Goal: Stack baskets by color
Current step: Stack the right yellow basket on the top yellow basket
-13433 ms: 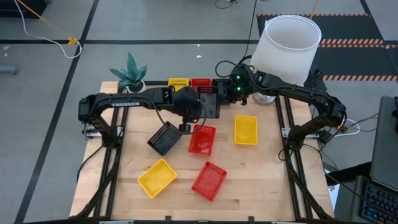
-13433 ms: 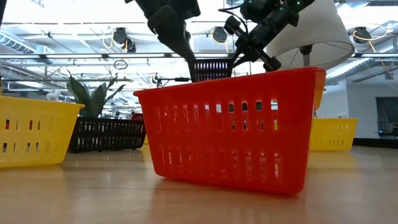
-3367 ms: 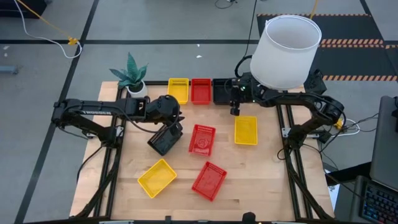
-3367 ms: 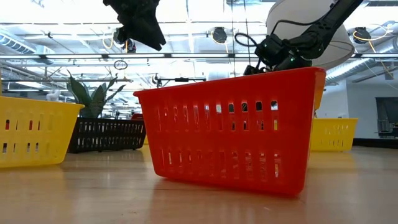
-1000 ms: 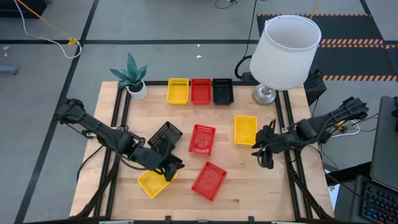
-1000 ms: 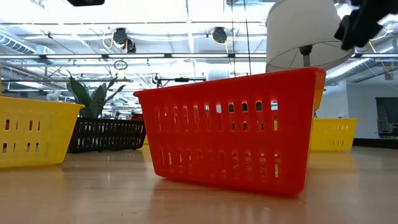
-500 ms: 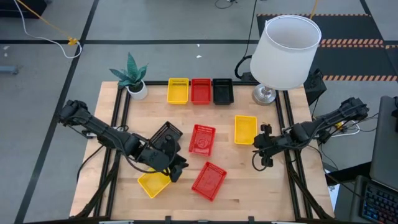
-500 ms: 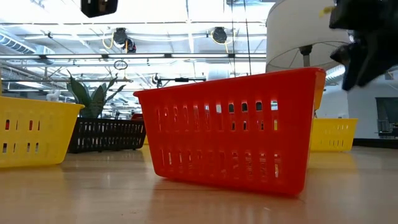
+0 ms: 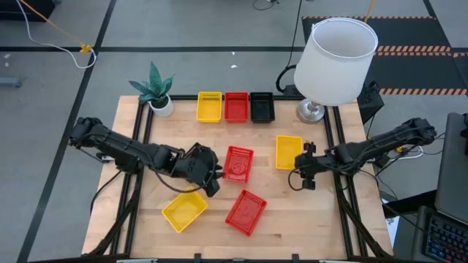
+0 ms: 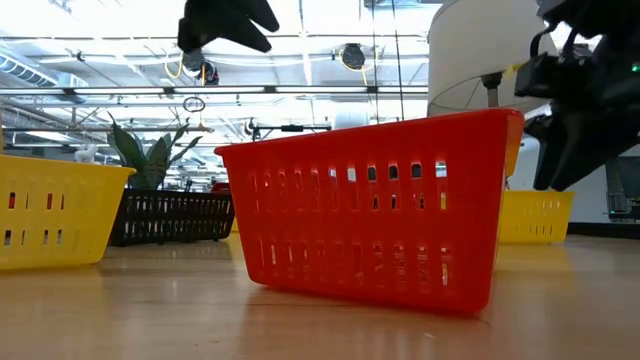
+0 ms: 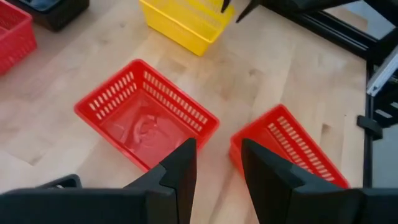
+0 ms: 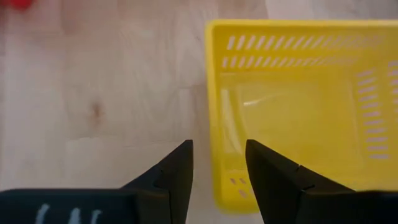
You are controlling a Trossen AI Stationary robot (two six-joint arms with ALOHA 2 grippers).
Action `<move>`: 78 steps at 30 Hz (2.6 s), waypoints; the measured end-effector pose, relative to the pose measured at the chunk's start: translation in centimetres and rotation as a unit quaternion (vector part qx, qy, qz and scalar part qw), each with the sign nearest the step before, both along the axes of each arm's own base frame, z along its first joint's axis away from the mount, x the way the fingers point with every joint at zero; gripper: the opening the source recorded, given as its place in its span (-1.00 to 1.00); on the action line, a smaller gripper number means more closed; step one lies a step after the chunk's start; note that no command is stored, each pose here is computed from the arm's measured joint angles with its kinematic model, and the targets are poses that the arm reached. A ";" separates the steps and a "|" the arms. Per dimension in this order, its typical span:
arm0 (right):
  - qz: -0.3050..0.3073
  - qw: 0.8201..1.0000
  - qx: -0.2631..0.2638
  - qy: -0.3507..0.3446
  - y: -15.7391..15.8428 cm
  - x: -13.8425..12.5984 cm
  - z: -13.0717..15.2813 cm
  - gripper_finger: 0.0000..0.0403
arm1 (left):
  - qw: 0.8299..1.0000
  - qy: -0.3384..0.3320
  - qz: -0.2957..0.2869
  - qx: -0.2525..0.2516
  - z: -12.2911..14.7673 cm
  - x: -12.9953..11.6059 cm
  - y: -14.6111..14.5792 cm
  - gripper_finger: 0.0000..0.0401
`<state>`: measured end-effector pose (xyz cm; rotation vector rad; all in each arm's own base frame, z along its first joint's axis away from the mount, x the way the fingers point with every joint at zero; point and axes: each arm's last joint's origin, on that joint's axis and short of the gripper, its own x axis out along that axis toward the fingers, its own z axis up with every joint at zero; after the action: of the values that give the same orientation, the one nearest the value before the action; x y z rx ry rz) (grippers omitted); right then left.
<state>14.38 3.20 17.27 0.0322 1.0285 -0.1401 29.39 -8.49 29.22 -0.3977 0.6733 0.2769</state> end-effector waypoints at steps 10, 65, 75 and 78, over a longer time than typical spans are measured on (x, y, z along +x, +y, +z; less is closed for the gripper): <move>-0.012 1.000 0.002 -0.011 -0.3 0.5 -0.4 -0.53 | 1.000 0.004 -0.012 0.011 0.0 0.1 0.3 -0.37; -0.031 0.999 -0.014 -0.033 -0.4 1.3 -0.4 -0.19 | 1.000 -0.003 -0.011 -0.009 0.1 -0.1 -0.5 -0.37; -0.027 0.999 -0.016 0.019 -0.5 0.6 -2.7 -0.52 | 1.000 -0.001 -0.018 0.013 0.1 0.0 -0.1 -0.37; -0.023 0.999 -0.018 0.018 -0.4 0.7 -2.5 -0.77 | 1.000 -0.002 -0.014 0.013 0.1 0.1 0.2 -0.37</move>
<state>15.13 2.77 14.73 0.0207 1.0605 -0.2009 29.51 -8.32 29.30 -0.3640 0.6712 0.2574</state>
